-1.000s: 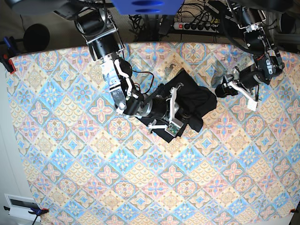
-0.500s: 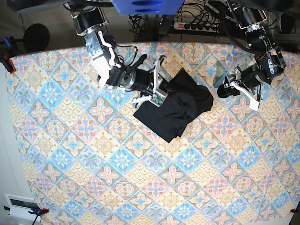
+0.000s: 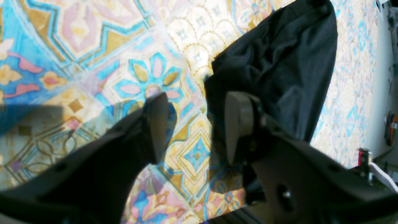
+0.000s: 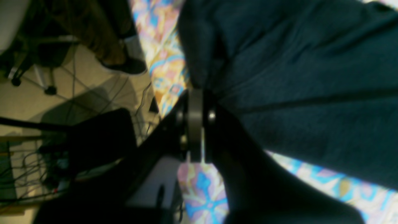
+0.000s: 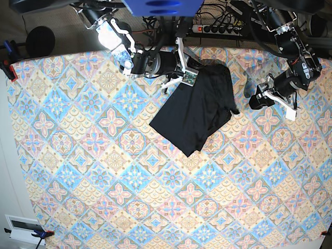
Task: Layout the t-shirt on the table in an organized manner, then fold the t-shirt properly
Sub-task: 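Lift the right gripper and pull the shirt end back toward the robot, then grasp the shirt end near the left gripper and fold it toward the right gripper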
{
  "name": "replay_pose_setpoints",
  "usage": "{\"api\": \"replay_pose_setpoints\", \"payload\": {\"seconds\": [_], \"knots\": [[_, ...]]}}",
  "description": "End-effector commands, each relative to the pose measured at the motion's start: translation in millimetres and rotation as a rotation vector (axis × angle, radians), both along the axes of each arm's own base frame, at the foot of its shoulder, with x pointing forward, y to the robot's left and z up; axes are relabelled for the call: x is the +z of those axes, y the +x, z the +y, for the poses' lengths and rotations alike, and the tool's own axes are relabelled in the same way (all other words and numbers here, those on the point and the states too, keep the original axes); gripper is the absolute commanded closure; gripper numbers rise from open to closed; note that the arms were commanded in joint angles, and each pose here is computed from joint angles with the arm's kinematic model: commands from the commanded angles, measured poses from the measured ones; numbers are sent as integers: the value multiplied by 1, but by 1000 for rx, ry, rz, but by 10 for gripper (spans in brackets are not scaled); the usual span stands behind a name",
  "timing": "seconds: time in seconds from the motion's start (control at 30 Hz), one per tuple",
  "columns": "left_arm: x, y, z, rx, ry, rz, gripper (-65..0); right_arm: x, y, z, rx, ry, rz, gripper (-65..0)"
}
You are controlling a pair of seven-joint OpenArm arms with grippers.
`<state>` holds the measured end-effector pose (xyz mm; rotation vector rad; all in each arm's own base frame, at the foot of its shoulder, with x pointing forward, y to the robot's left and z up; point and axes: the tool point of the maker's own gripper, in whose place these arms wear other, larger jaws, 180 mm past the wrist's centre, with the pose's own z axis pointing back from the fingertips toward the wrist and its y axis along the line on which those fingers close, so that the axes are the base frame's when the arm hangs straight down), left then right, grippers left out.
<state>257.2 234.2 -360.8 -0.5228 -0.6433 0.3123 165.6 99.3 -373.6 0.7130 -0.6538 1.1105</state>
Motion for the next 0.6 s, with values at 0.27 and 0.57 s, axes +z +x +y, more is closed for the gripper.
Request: {"api": "replay_pose_setpoints", "payload": {"seconds": [0.27, 0.57], "knots": [[18, 8, 0, -10, -20, -64, -292, 43, 64, -37, -196, 71, -136, -142], [35, 14, 17, -27, 4, -103, -295, 28, 87, -50, -238, 34, -119, -177]]}}
